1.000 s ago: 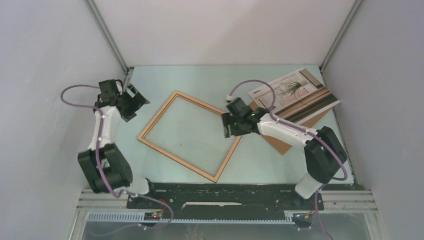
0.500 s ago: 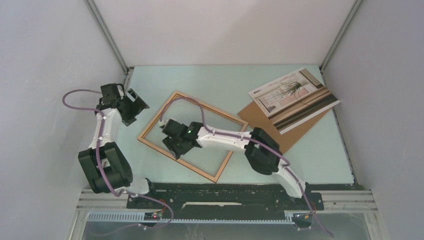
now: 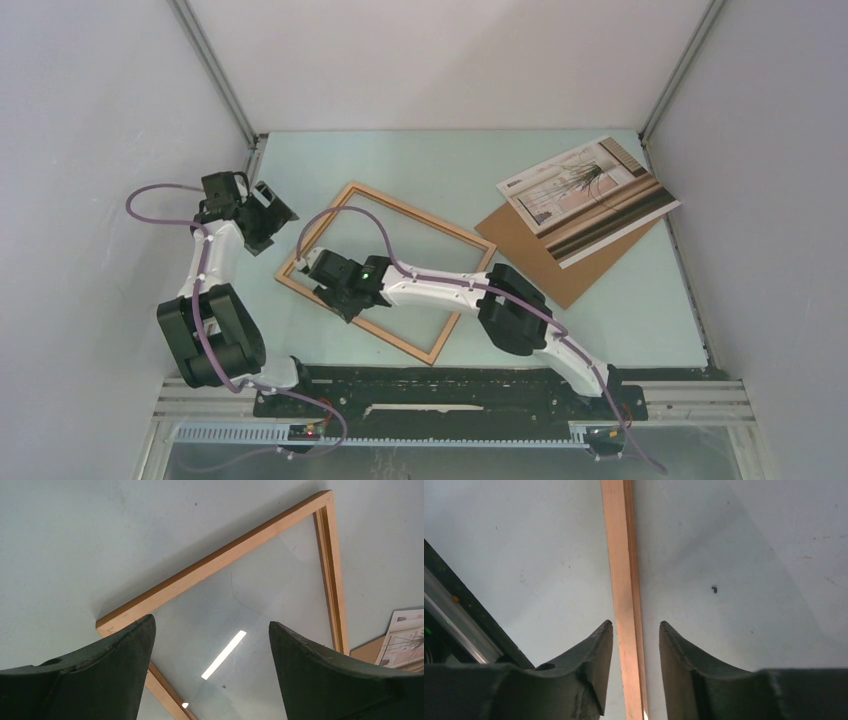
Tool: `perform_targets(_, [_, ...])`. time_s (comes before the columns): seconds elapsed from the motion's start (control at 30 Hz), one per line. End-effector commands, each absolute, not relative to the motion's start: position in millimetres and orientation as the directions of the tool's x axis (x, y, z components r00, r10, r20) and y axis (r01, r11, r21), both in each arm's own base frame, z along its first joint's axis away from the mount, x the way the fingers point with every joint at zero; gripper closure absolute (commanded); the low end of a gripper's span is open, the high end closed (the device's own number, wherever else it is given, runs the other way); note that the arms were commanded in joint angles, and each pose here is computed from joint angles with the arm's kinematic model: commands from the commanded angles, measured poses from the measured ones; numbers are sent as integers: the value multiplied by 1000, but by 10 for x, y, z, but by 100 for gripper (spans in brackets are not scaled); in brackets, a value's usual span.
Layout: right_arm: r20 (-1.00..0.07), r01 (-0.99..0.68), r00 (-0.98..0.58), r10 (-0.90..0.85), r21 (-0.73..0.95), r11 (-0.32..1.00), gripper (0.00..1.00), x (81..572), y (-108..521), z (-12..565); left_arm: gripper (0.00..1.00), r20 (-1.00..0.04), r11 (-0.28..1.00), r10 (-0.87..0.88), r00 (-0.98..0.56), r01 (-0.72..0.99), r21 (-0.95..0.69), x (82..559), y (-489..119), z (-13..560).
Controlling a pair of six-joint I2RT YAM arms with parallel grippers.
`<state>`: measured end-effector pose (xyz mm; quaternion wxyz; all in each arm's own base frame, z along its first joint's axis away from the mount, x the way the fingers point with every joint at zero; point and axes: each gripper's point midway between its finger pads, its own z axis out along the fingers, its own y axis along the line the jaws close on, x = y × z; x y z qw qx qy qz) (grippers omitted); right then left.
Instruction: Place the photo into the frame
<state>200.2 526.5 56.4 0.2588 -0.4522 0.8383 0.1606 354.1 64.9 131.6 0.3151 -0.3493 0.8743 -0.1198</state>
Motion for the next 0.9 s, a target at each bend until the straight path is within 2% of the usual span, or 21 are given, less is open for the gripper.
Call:
perform_targets(0.0, [-636,-867,-383,-670,-3,498,56,2013,5495,651,9,-495,735,-678,-543,-507,-451,3541,632,1400])
perform_targets(0.3, [-624,-873,-376,-685,-10,488,53,1984,5540,495,10,-487,733,-680,-548,-509,-452,3541,622,1362])
perform_targets(0.63, [-626,-885,-331,-706,-53,462,64,1934,5574,369,10,-476,733,-680,-557,-520,-439,3540,640,1292])
perform_targets(0.87, [-631,-891,-293,-718,-93,445,64,1941,5598,324,10,-468,735,-678,-568,-526,-427,3536,649,1246])
